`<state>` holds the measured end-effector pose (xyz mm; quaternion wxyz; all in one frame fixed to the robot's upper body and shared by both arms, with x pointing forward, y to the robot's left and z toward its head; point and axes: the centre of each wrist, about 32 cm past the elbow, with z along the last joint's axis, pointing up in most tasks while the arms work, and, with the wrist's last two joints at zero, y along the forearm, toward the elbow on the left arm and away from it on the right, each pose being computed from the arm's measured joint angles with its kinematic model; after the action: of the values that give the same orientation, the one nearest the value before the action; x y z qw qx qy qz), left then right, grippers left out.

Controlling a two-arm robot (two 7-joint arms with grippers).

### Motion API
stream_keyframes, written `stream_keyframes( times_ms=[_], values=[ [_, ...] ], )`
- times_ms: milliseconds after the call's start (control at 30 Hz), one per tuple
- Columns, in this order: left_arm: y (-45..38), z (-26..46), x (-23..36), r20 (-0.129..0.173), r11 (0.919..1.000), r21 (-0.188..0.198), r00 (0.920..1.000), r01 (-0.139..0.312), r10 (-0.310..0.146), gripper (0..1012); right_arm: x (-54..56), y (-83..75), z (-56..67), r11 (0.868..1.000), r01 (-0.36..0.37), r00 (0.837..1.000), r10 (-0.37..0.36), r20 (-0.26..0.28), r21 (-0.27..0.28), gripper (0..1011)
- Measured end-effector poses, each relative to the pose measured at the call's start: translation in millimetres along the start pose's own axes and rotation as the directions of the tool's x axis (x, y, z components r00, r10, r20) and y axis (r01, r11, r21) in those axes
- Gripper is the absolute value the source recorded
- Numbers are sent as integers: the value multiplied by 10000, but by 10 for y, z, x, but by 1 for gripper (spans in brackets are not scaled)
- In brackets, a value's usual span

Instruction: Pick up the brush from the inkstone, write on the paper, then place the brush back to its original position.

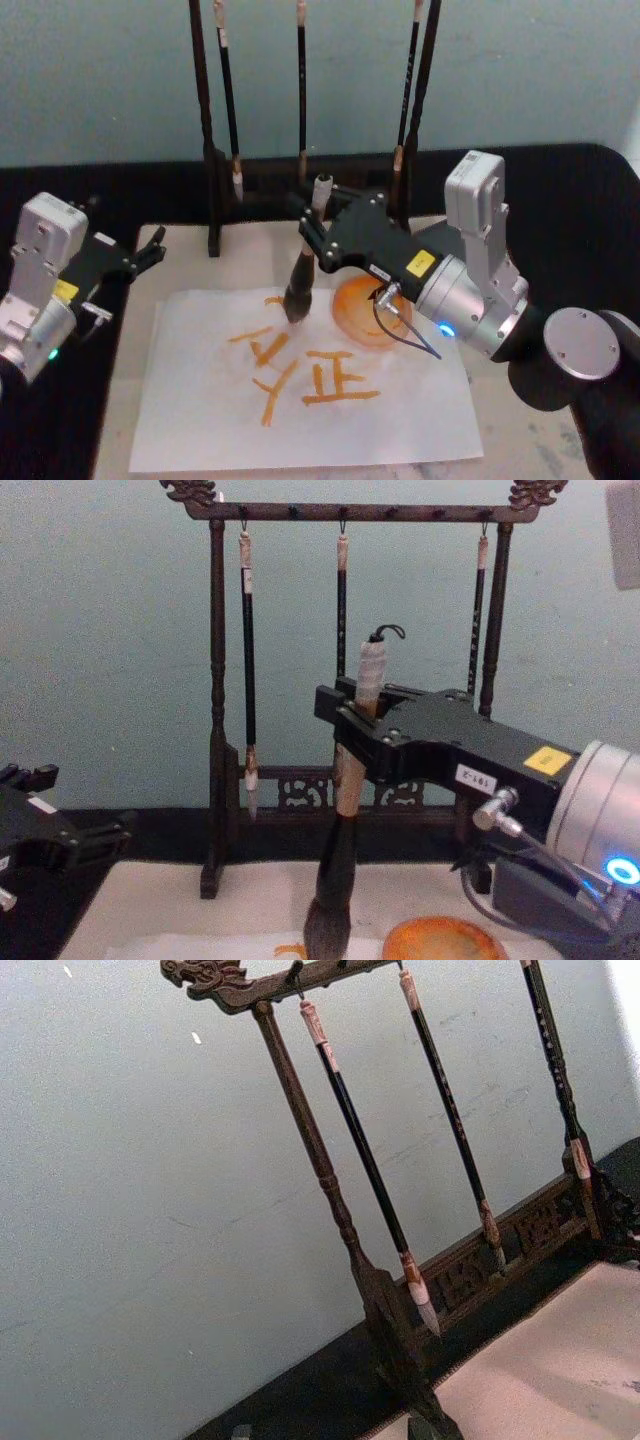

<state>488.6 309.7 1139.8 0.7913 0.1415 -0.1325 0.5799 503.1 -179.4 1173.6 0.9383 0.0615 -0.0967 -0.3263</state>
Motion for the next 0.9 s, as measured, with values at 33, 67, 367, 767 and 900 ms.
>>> stream_keyframes(
  times_ms=[33,67,367,767,900],
  values=[
    [0,0,0,0,10000,1,10000,1,-1,1010,-1,-7,4,10000,-11,10000,11,-12,7,169],
    [0,0,0,0,10000,0,10000,1,-1,1010,-1,-12,8,10000,-23,10000,23,-24,12,169],
    [0,0,0,0,10000,0,10000,0,0,1010,-6,-64,53,9999,-127,9999,128,-36,98,169],
    [0,0,0,0,10000,0,10000,0,0,1010,66,-104,188,9965,249,9996,-237,-163,793,169],
    [0,0,0,0,10000,0,10000,1,-1,1010,128,-105,212,9934,662,9973,-628,-387,937,169]
  ],
)
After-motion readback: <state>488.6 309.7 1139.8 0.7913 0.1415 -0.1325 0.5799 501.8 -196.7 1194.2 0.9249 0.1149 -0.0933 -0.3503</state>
